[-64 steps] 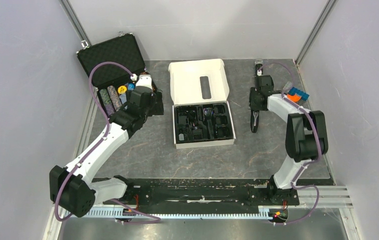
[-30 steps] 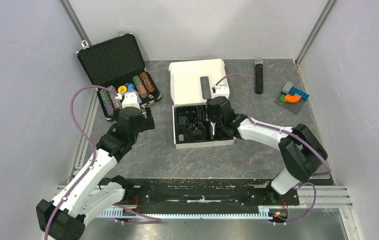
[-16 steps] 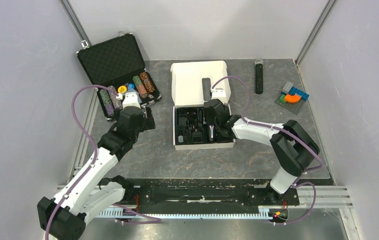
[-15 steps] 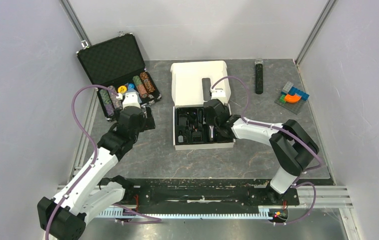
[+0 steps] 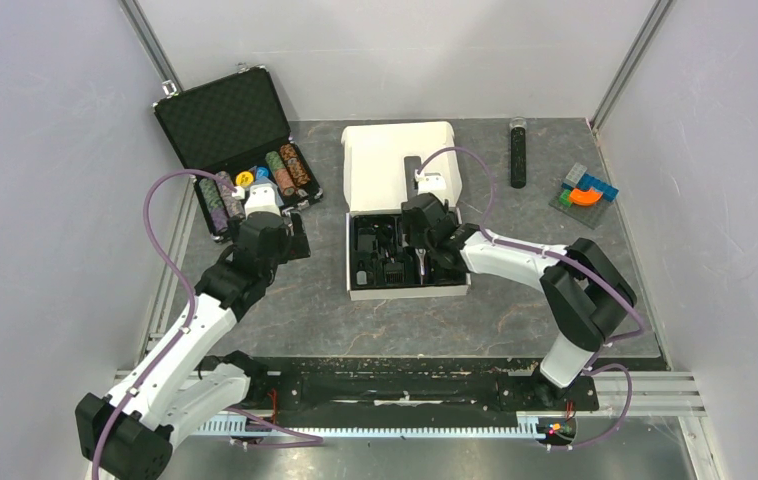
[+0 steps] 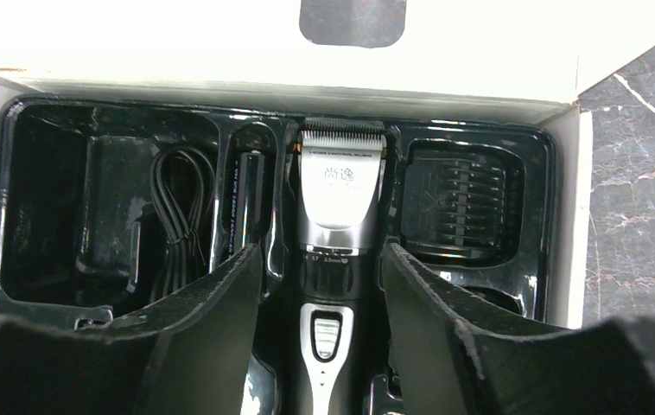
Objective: Sort the hair-cutting tools
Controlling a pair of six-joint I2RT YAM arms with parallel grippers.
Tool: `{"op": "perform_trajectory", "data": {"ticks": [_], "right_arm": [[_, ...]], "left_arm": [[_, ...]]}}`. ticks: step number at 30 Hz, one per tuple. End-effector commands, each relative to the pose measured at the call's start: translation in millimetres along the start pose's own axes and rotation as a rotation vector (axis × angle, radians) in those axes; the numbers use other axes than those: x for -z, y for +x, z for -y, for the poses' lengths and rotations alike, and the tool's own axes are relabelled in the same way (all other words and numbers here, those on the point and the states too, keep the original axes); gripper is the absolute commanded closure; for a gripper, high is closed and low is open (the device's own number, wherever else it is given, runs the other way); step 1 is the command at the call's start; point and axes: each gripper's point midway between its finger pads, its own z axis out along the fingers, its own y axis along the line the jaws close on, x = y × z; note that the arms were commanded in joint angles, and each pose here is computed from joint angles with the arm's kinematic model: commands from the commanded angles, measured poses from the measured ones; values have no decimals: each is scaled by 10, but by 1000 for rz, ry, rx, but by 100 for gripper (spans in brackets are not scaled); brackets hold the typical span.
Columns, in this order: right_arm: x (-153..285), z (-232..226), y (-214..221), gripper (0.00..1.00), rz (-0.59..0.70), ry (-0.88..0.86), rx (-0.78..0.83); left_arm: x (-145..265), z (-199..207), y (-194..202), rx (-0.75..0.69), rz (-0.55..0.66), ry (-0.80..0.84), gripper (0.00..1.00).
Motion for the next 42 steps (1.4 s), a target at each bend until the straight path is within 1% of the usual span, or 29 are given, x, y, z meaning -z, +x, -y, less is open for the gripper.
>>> {"op": "perform_trajectory", "data": {"ticks": [1, 5, 8, 12, 16, 20, 23, 26, 30, 33, 36, 39, 42], "right_arm": [[143, 8, -219, 47, 38, 4, 22], [127, 69, -118, 57, 10, 20, 58], [137, 137, -160, 58, 14, 33, 86], [141, 323, -329, 55, 27, 27, 80], [109, 564, -553, 49, 43, -7, 42], [50, 775, -896, 43, 77, -38, -13], [-25, 934, -1189, 31, 114, -35, -27], [-154, 1013, -1398, 24, 129, -59, -41], [-440, 1062, -1533, 17, 103, -156, -102], [-633, 1028, -1645, 10, 89, -255, -151], [-802, 1045, -1717, 2, 86, -315, -194], [-991, 1065, -1703, 2, 70, -367, -244], [-1129, 1035, -1651, 2, 48, -427, -300]], "left_arm": [[4, 34, -115, 74, 34, 5, 0], [-3, 47, -107, 73, 28, 11, 0], [-8, 53, -95, 72, 21, 15, 0], [-14, 74, -66, 68, 7, 26, 0], [-45, 210, -132, 102, 2, 71, 0], [-128, 568, -414, 157, 2, 183, 0], [-307, 837, -633, 175, -20, 233, 0], [-583, 1064, -780, 187, -59, 260, 0], [-1006, 1300, -967, 215, -96, 291, 0], [-1365, 1380, -1016, 244, -140, 301, 0], [-1644, 1455, -1041, 281, -178, 343, 0], [-1875, 1550, -1086, 321, -202, 409, 0], [-2081, 1602, -998, 336, -248, 436, 0]]}}
